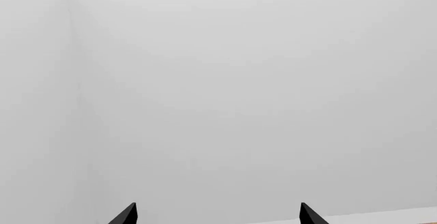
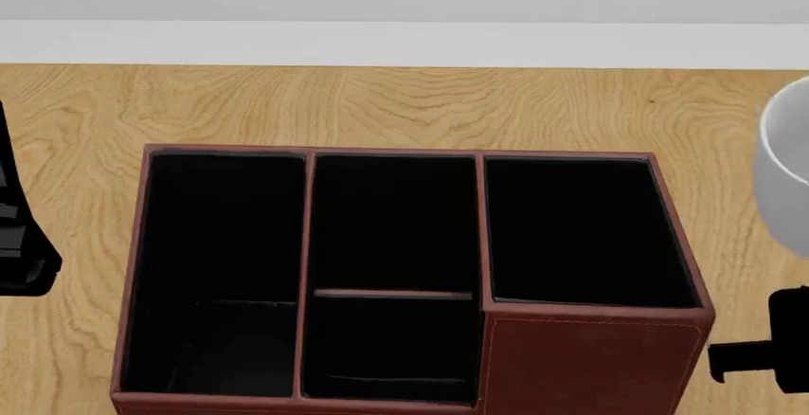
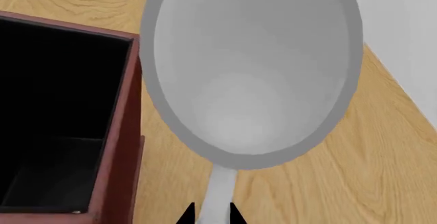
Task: Pick up the white mug and place it to the right of the caddy.
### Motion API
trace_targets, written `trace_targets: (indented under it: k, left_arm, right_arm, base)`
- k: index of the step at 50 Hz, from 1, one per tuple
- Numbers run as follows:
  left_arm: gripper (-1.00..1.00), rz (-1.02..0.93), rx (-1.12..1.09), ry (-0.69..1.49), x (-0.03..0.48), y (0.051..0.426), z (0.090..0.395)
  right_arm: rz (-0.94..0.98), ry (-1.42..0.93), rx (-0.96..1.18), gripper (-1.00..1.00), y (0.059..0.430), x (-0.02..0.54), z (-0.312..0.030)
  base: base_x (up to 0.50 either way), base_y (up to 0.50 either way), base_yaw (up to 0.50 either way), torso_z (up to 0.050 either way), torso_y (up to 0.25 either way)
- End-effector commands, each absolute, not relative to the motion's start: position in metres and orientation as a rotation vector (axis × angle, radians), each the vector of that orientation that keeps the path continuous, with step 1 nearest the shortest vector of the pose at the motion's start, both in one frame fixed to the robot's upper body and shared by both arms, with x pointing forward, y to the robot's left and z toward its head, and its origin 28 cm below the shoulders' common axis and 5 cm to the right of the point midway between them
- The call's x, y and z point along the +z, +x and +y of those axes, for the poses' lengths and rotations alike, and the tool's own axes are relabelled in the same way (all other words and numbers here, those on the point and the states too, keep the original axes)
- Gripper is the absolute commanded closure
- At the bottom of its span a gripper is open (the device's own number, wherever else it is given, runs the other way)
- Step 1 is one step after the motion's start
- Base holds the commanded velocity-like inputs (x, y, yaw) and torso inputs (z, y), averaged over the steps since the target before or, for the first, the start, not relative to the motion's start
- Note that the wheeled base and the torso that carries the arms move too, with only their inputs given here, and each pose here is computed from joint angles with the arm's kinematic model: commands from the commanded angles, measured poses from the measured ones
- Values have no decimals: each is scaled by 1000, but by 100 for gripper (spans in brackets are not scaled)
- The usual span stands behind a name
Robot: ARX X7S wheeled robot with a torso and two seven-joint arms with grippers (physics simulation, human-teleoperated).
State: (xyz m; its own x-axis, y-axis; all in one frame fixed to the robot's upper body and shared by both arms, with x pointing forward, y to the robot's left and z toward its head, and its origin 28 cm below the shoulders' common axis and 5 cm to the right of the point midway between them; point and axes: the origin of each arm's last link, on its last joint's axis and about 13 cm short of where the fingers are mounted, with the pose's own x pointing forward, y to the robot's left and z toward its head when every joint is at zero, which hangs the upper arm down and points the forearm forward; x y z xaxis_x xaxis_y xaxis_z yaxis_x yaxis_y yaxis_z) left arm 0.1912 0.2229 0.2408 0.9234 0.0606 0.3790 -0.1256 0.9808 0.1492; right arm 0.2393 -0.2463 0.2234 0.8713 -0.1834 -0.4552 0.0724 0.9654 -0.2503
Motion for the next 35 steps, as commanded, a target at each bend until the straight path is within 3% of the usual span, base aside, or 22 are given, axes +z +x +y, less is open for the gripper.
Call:
trace_targets:
  k: [1, 35]
  left_arm:
    - [-100, -384, 95, 173, 241, 191, 223]
    - [-100, -388, 92, 175, 241, 190, 223]
  right_arm:
    - [504, -240, -161, 100, 238, 219, -250]
    - [591, -223, -171, 100, 249, 191, -256]
  base:
    - [0, 0, 0, 0, 0]
    - [0, 0, 0, 0, 1]
